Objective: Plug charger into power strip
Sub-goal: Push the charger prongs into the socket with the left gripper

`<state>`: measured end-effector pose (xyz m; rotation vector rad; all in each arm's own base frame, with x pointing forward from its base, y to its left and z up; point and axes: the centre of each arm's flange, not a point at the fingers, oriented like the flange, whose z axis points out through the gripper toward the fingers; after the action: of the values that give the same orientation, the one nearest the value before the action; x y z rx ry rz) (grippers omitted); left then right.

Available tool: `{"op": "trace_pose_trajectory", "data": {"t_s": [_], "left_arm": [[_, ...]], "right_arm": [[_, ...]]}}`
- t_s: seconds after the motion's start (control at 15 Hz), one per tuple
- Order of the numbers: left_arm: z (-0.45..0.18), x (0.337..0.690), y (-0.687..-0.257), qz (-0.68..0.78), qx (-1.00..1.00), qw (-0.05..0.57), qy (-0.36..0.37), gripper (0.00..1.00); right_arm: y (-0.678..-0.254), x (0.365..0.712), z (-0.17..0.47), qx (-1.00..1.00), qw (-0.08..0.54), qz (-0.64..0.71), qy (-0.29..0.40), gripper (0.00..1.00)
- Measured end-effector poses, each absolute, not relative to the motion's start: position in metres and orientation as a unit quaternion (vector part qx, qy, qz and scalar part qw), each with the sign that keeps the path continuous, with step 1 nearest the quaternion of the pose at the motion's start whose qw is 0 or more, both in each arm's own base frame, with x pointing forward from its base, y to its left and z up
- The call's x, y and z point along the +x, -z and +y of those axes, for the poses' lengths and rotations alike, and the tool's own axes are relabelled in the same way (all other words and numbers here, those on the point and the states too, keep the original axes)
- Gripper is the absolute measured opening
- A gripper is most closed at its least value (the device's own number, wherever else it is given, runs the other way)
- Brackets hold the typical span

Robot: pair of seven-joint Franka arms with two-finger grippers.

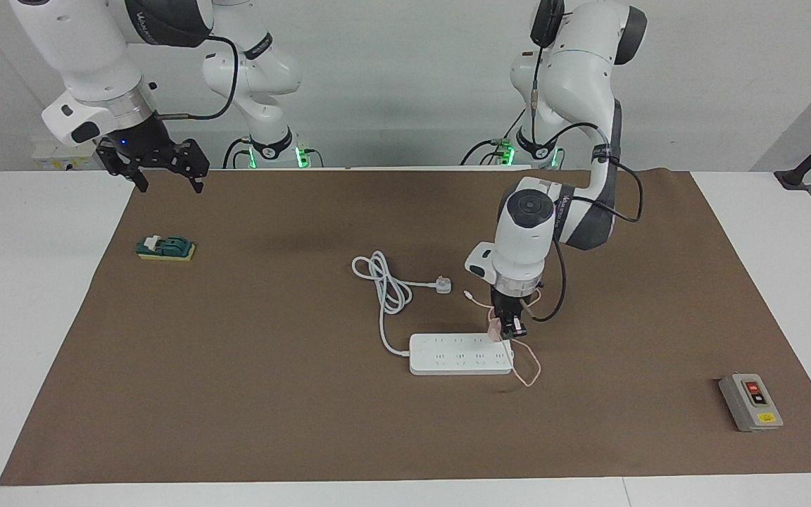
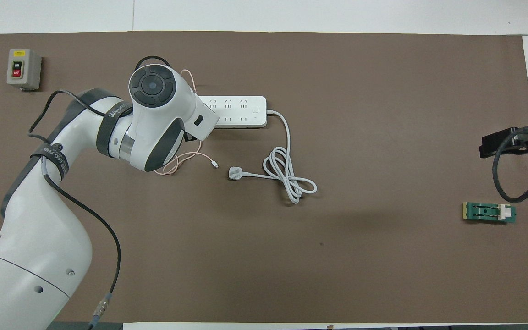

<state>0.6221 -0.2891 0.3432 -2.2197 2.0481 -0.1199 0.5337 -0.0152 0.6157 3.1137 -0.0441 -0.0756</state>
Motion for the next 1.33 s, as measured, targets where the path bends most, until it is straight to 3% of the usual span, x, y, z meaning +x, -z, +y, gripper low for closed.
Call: {"op": "trace_pose_trajectory", "data": {"t_s": [1.33], "left_arm": [[-0.286,0.619,-0.34,0.665,-0.742,0.067,0.055,0.31]], "right_arm": [[-0.615,0.53,-0.006,0.999,0.014,-0.006,0.036,1.0]]}}
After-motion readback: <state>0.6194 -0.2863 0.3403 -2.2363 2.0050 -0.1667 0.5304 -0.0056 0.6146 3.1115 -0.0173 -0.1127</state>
